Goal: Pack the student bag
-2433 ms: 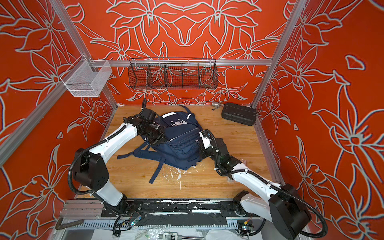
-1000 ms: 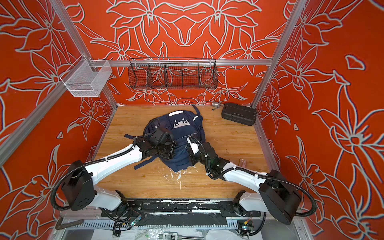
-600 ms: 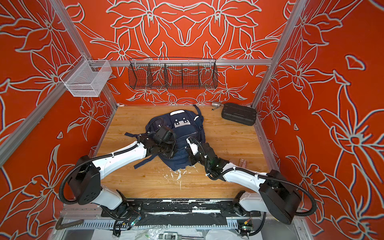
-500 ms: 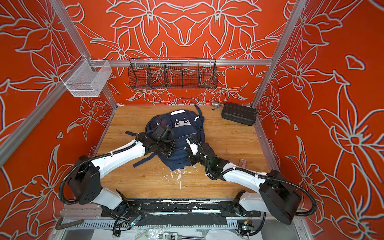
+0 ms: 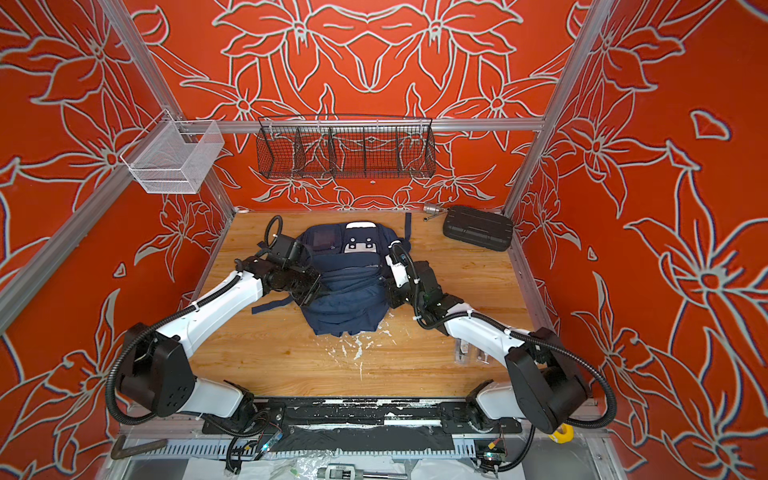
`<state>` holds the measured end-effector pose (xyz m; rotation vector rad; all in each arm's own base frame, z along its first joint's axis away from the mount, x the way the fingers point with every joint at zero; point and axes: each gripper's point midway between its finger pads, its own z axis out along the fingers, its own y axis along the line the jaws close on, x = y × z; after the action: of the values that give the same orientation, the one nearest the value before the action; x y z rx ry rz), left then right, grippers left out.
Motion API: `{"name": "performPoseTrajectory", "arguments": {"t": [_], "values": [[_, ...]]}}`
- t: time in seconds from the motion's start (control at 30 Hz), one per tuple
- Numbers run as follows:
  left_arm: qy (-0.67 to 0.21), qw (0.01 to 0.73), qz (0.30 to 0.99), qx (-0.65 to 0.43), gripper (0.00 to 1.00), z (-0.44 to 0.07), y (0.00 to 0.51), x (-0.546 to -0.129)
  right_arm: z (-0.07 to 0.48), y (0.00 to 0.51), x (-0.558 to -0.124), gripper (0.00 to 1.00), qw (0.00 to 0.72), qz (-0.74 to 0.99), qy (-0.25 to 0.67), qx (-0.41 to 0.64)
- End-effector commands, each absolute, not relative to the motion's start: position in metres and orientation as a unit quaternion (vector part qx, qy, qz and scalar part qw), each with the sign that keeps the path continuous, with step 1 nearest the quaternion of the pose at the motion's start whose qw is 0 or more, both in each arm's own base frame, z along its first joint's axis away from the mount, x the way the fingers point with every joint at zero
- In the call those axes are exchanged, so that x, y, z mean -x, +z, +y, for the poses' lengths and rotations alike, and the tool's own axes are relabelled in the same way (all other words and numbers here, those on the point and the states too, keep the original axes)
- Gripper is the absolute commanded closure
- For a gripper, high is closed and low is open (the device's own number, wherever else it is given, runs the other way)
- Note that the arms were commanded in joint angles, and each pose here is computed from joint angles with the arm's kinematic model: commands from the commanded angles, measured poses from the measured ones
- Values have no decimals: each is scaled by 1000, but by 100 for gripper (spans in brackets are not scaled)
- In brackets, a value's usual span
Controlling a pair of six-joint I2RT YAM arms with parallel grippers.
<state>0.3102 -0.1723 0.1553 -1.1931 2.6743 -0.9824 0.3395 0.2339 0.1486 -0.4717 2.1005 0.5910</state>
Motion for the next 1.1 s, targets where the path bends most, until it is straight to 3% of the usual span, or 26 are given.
{"name": "performPoseTrajectory", "arguments": {"t": [0.0,0.2,0.53,0.57,0.67,0.73,1.07], "values": [[-278,-26,888,364,100,-147,153,-266,200,155,-381,100,468,854,190,125],[-266,-28,888,373,100,-124,149,-270,212,173,-376,100,490,829,225,151],[-262,-17,899,351,100,-109,148,-314,230,180,-316,100,486,809,269,193],[-265,-11,899,348,96,-110,149,-322,235,179,-311,100,485,808,274,193],[-275,9,895,350,61,-112,158,-339,257,181,-301,100,486,799,290,204],[-286,23,888,359,48,-115,166,-342,268,181,-298,100,486,796,296,206],[-331,62,808,484,37,-159,174,-293,284,177,-299,100,482,793,305,215]]}}
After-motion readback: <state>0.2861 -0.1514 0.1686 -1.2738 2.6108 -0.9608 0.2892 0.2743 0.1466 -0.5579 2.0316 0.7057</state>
